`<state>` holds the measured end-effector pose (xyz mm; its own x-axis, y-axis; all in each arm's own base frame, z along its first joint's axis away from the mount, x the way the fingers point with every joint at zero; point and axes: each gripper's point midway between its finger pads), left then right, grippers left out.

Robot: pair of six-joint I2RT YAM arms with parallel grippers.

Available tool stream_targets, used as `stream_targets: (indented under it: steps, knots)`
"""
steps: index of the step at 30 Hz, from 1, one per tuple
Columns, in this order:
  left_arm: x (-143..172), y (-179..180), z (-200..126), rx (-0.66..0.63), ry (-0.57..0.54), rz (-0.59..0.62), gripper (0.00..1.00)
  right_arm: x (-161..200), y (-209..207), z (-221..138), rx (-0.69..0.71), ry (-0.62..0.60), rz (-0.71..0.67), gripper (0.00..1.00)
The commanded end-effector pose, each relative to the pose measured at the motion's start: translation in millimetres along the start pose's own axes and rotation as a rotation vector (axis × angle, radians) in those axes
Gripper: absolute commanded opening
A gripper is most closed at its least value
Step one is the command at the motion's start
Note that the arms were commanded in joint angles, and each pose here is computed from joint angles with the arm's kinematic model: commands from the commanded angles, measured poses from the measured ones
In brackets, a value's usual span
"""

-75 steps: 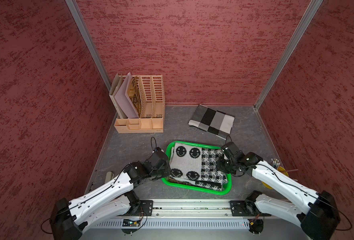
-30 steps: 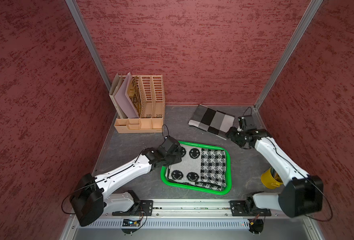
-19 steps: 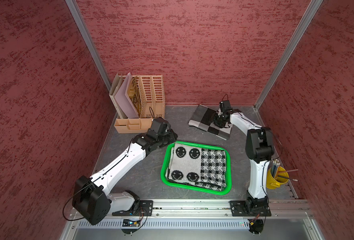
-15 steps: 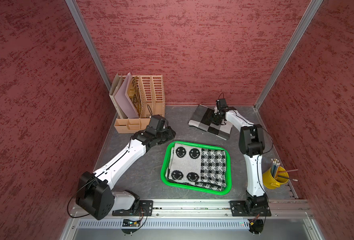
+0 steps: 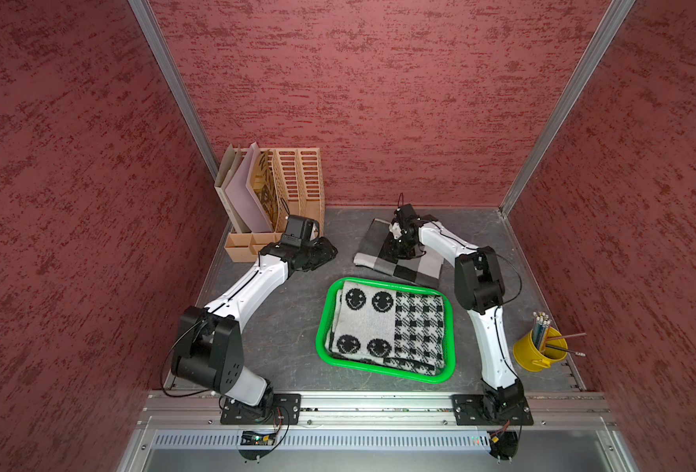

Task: Put the folded scarf in the basket
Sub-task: Move the scarf to the center of the board, then pick up the scarf at the center of the board.

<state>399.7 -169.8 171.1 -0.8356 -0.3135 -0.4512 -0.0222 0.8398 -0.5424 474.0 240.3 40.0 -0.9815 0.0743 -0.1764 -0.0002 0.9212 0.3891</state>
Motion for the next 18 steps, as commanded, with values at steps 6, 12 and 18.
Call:
stream_targets:
  steps: [6,12,18]
  knots:
    - [-15,-2,65,0.029,0.069,0.070,0.66,31,10,-10,0.009,0.031,-0.051,0.55]
    - [-10,0,103,0.038,0.166,0.083,0.66,13,34,-31,-0.054,-0.034,-0.067,0.60]
    - [-15,-5,116,0.062,0.176,0.119,0.68,-1,45,-83,-0.069,-0.168,-0.065,0.72]
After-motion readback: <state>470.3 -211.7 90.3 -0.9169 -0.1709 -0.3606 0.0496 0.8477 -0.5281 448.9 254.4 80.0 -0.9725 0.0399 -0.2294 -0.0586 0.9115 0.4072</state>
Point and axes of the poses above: each gripper's point midway between its finger pads, its own z axis out along the fingers, its own y axis along the line the jaws close on, x = y × z, and after that the axes turned 7 degrees about z, right-handed
